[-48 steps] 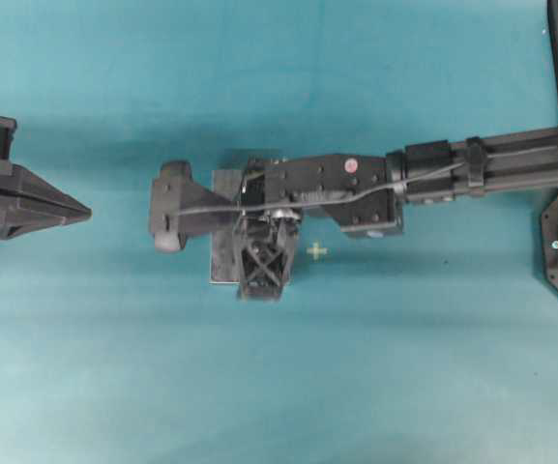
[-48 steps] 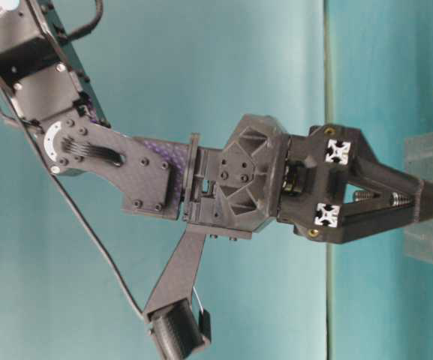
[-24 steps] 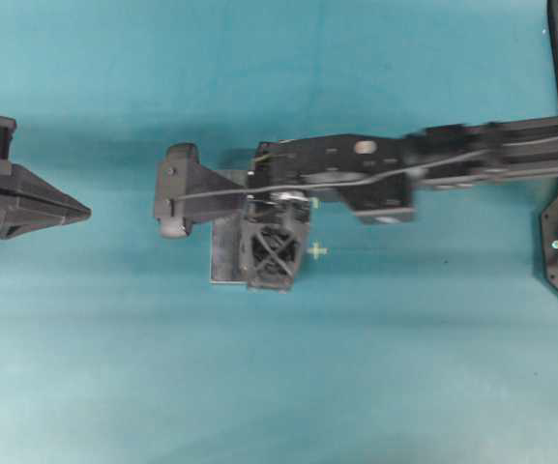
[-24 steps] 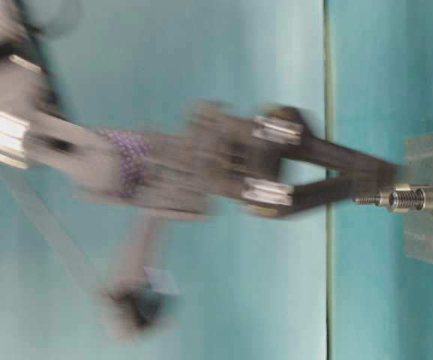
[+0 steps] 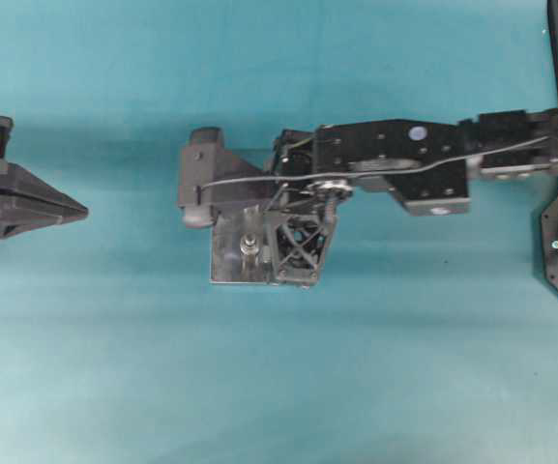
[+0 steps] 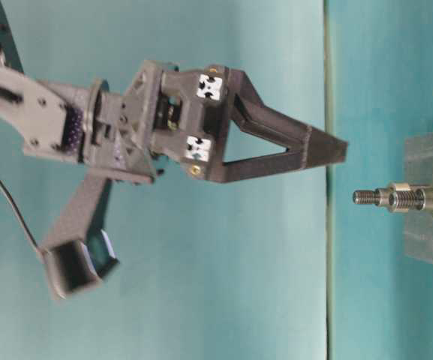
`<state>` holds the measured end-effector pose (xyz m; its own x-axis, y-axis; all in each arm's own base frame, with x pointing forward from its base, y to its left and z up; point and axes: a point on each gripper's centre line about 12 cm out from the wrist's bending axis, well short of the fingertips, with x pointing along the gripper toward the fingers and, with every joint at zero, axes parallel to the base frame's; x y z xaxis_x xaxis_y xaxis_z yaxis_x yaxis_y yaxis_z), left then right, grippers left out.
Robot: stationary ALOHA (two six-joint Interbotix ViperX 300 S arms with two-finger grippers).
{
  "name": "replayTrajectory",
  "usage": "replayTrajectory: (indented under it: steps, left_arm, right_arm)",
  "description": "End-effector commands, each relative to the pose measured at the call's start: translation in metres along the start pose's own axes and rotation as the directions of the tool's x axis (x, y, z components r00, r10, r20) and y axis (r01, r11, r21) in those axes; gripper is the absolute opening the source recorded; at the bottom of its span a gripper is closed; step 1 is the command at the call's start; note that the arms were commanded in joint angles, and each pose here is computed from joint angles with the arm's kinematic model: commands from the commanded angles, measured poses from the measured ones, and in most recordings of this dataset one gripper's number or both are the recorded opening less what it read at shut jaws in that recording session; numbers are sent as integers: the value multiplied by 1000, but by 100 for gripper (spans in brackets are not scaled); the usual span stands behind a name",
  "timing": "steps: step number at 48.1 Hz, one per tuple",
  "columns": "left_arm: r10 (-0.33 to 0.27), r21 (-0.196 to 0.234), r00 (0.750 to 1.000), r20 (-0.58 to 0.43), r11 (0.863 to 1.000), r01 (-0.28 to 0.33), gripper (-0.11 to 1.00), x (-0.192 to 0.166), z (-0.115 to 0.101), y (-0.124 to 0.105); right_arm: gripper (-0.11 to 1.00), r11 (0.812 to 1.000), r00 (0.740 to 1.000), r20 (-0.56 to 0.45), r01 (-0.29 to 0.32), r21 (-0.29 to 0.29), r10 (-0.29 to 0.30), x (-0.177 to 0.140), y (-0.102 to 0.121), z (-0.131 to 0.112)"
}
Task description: Insert the washer onto the shaft.
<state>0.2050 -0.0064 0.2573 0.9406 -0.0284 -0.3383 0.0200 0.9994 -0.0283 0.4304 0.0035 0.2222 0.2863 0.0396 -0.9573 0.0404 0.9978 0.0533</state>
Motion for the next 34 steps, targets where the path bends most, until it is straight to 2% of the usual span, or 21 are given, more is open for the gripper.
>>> replayTrajectory:
  steps: [1, 12, 25, 34]
  left_arm:
    - [-1, 3, 1000, 28, 1000, 0, 0, -3, 6, 0]
    - [-1, 1, 999, 35, 1000, 1, 0, -7, 5, 0]
    - [-1, 1, 999, 32, 1000, 1, 0, -6, 3, 0]
    - [0, 3, 1000, 20, 1000, 0, 0, -6, -2, 0]
  right_arm:
    - [69, 1000, 995, 104, -7, 3, 6, -29, 2, 4]
    - [69, 1000, 976, 217, -11, 9, 9, -41, 1, -8]
    - [69, 997, 946, 325, -34, 63, 12, -44, 1, -28]
    - [69, 997, 934, 356, -44, 62, 19, -36, 4, -38]
